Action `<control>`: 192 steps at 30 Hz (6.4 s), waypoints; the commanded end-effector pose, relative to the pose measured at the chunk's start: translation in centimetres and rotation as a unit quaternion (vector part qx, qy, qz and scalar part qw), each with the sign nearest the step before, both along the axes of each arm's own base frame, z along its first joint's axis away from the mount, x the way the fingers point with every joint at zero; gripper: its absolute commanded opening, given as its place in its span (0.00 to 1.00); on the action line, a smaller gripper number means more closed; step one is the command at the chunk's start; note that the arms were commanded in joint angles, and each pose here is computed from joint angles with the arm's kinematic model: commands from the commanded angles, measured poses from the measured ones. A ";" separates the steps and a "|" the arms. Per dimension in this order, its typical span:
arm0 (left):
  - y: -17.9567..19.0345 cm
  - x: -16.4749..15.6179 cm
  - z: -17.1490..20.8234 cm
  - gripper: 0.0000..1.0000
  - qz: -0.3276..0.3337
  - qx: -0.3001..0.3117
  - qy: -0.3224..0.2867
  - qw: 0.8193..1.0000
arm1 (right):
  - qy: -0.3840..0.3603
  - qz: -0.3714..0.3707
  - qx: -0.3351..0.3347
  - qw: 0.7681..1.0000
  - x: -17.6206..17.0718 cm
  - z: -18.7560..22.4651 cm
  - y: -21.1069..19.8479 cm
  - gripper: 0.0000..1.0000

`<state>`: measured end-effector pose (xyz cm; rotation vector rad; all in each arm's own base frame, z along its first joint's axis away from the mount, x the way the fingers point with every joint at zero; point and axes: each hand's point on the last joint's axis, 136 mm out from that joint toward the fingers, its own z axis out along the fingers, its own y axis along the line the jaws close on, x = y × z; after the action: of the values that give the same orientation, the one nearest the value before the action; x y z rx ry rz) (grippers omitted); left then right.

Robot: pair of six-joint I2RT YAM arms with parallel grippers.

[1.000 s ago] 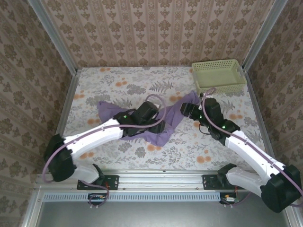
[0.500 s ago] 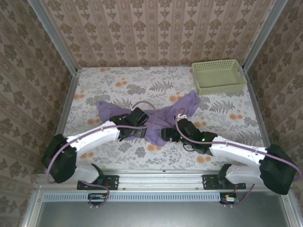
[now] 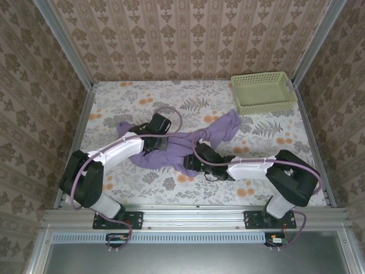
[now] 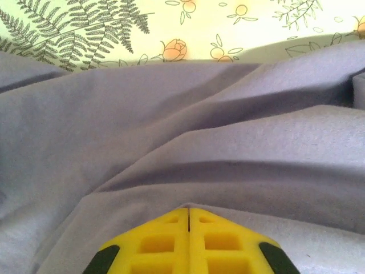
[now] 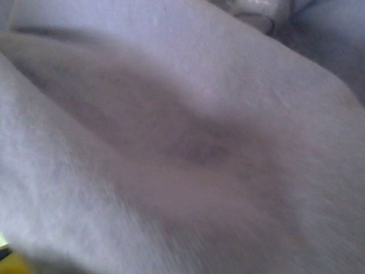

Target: Fold the inside-out t-shirt

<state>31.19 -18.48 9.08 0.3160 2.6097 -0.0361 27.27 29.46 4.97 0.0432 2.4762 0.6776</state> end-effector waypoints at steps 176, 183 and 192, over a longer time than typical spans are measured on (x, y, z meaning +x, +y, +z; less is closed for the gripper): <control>-7.4 -8.1 6.2 0.54 -0.156 -0.212 -0.093 0.960 | -0.196 0.133 0.105 0.966 -2.3 17.4 2.2 0.00; -8.8 -7.2 6.1 0.52 -0.186 -0.208 -0.104 0.955 | -0.195 0.154 0.105 0.963 -3.1 17.5 2.8 0.00; -11.8 -7.8 6.8 0.42 -0.260 -0.237 -0.108 0.930 | -0.196 0.157 0.096 0.963 -3.5 16.9 2.4 0.00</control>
<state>23.13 -27.95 13.36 0.6824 2.2596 -0.6688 24.31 31.68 20.58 -0.3551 2.0894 0.9232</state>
